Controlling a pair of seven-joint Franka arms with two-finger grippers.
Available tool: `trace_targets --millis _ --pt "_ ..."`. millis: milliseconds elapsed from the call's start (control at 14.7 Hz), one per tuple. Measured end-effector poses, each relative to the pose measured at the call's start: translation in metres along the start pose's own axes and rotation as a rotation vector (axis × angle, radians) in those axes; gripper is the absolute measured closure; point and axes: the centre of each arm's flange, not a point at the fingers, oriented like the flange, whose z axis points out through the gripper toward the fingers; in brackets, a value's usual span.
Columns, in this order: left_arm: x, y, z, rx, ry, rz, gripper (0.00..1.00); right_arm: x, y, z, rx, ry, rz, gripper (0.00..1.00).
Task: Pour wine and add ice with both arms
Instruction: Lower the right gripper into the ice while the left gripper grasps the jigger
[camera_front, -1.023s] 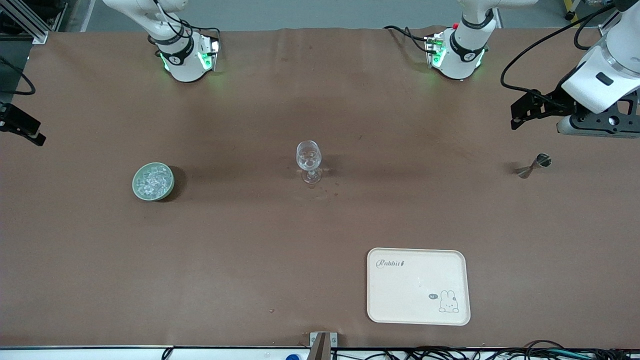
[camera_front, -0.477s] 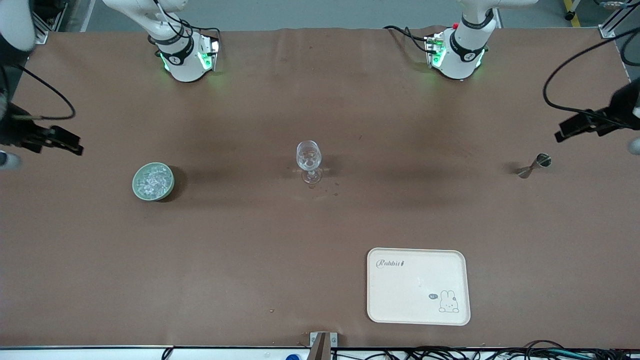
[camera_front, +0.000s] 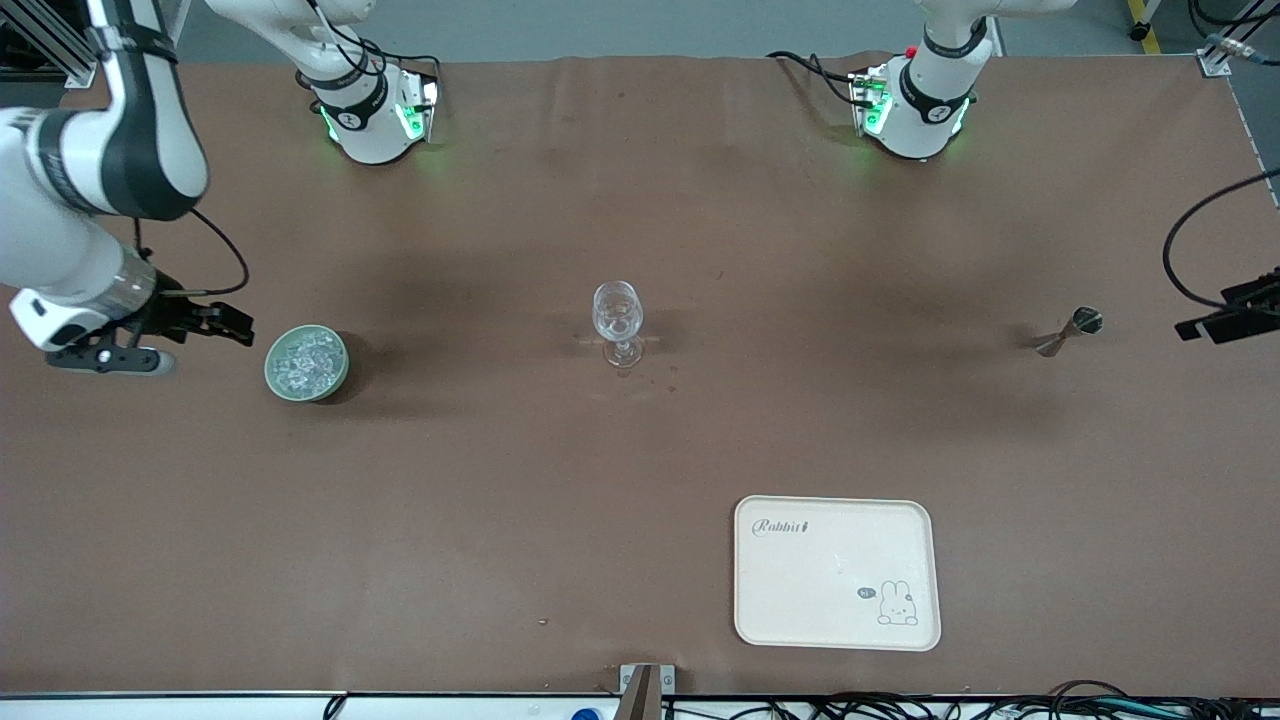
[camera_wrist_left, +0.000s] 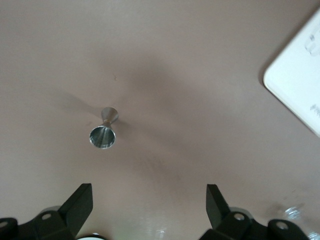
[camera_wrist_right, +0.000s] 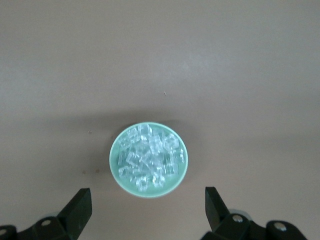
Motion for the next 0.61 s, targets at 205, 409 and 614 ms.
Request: trace_targets --millis 205,409,614 --pt "0.038 -0.041 0.036 -0.090 -0.053 -0.156 0.00 -0.016 -0.002 0.050 0.002 0.044 -0.002 0.00" --pt "0.068 -0.082 0.072 -0.158 -0.089 -0.292 0.00 -0.023 -0.004 0.095 0.002 0.069 -0.004 0.01" --pt "0.089 -0.112 0.110 -0.193 -0.135 -0.417 0.00 -0.023 -0.004 0.126 0.002 0.086 -0.005 0.10"
